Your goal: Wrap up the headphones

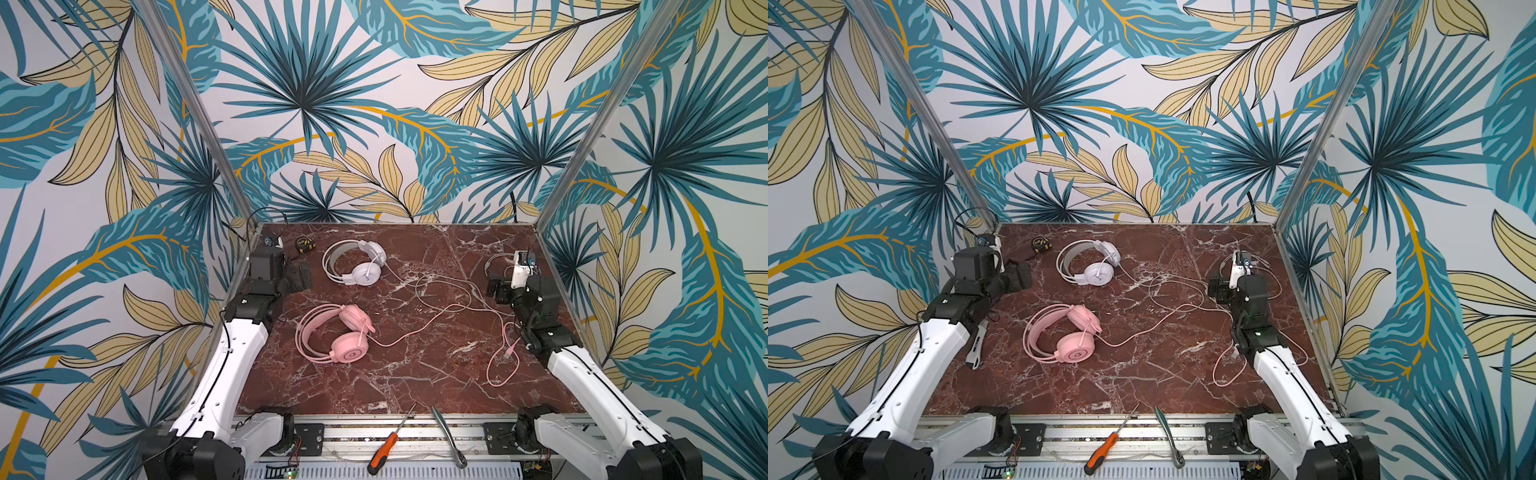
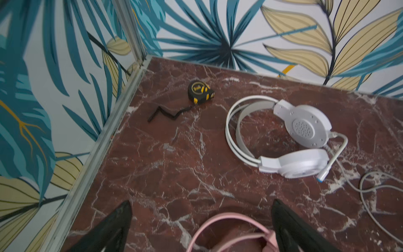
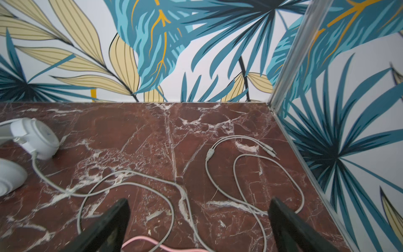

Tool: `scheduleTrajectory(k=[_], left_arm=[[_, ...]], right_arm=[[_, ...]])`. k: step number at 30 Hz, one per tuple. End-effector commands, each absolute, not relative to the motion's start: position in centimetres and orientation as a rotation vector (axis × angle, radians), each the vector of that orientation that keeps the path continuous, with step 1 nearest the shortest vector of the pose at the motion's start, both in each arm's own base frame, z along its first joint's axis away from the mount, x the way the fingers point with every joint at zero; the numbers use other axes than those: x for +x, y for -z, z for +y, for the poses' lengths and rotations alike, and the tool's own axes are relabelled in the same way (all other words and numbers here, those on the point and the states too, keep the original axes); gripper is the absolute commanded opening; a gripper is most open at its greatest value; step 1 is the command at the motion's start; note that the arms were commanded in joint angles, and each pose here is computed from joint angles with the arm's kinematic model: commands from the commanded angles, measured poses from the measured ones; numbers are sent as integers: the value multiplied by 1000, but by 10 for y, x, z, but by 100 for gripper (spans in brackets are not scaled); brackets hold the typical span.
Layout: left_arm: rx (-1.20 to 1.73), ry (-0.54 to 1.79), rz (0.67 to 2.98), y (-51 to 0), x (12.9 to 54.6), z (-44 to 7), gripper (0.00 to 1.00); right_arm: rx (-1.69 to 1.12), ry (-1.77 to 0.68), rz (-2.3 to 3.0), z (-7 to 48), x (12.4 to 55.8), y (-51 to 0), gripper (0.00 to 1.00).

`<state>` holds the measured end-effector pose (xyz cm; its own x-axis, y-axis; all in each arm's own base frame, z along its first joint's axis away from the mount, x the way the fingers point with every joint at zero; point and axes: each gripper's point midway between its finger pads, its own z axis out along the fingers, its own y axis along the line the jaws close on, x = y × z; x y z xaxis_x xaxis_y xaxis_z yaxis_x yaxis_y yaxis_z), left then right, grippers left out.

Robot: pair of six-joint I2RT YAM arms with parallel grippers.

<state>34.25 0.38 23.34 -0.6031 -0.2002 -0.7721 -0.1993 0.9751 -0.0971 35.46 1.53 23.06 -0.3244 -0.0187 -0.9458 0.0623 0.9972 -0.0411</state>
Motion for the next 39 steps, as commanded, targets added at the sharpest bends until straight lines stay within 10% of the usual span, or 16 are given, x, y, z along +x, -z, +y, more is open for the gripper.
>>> scheduleTrajectory(k=[1,16,39], left_arm=[[-346,26,2484,-194,302,-3,99],[-531,148,2894,-100,262,-26,96],[-598,-120,3098,-31,280,1,57]], right_arm=[[-47,49,2002,30,343,-220,100],[-176,-64,2090,72,336,-211,100],[-243,-38,2123,96,343,-194,100]])
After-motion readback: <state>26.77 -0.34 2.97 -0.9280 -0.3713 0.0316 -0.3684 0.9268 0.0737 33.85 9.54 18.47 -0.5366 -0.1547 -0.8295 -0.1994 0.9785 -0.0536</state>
